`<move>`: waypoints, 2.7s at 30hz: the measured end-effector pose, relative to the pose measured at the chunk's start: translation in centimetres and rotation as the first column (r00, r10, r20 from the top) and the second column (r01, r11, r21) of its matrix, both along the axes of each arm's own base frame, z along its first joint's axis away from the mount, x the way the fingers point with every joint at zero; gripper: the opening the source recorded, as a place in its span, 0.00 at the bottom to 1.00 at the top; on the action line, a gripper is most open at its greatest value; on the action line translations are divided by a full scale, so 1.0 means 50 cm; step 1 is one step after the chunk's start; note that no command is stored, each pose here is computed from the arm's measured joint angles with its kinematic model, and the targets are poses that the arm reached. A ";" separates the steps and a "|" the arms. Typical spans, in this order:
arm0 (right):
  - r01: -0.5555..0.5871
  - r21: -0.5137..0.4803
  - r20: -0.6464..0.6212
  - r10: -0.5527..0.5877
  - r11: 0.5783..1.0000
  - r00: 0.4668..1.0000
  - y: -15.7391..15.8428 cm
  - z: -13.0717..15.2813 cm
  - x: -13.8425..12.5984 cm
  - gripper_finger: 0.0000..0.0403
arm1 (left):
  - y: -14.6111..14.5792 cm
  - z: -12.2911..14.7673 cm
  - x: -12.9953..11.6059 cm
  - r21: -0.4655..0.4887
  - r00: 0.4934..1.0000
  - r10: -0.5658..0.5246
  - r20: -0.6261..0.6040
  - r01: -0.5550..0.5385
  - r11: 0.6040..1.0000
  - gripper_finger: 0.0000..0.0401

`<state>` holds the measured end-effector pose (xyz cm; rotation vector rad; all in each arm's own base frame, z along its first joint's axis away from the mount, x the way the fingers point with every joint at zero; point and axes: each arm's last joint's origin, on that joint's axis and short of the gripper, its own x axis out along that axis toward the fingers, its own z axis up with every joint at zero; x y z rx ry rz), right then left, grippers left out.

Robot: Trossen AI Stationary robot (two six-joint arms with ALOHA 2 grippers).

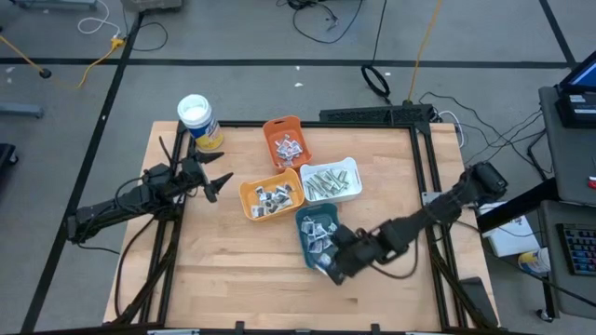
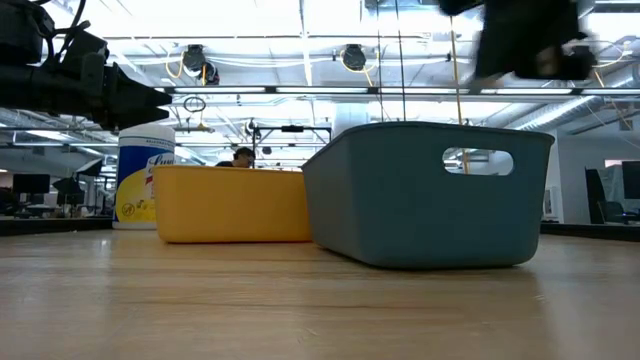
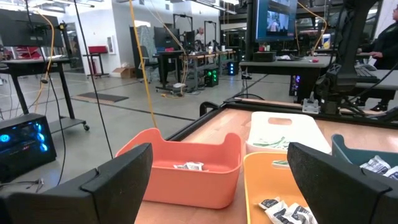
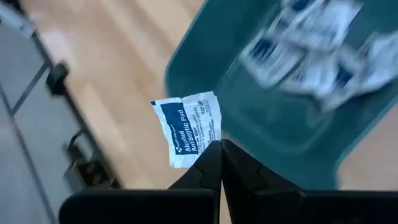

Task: Pick & Place First Aid Supplies
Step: Put the blue alcohol pad into the blue bin, then return to Home Position

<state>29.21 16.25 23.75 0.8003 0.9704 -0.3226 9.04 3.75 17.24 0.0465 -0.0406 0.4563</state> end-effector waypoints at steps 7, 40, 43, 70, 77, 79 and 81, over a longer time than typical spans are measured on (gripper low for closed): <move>0.037 -0.054 0.004 -0.037 0.998 0.999 -0.085 0.000 0.040 0.00 | 0.000 0.000 0.000 0.000 1.000 0.000 0.000 0.000 1.000 0.94; 0.057 -0.069 -0.131 -0.066 0.996 0.989 -0.193 -0.099 0.082 0.30 | 0.000 0.000 0.000 0.000 1.000 0.000 0.000 0.000 1.000 0.94; 0.013 -0.095 -0.086 -0.021 0.995 0.996 -0.203 -0.088 0.076 0.47 | 0.000 0.000 0.000 0.000 1.000 0.000 0.000 0.000 1.000 0.94; 0.415 -0.856 0.511 0.386 0.309 0.768 -0.407 -0.001 -0.287 0.96 | 0.000 0.000 0.000 0.000 1.000 0.000 0.000 0.000 1.000 0.94; 0.520 -0.801 0.597 0.331 0.297 0.731 -0.412 -0.087 -0.347 0.95 | 0.000 0.000 0.000 0.000 1.000 0.000 0.000 0.000 1.000 0.94; 0.539 -0.780 0.622 0.303 0.318 0.722 -0.414 -0.091 -0.354 0.95 | 0.000 0.000 0.000 0.000 1.000 0.000 0.000 0.000 1.000 0.94; 0.537 -0.761 0.637 0.260 0.363 0.726 -0.417 -0.098 -0.359 0.95 | 0.000 0.000 0.000 0.000 1.000 0.000 0.000 0.000 1.000 0.94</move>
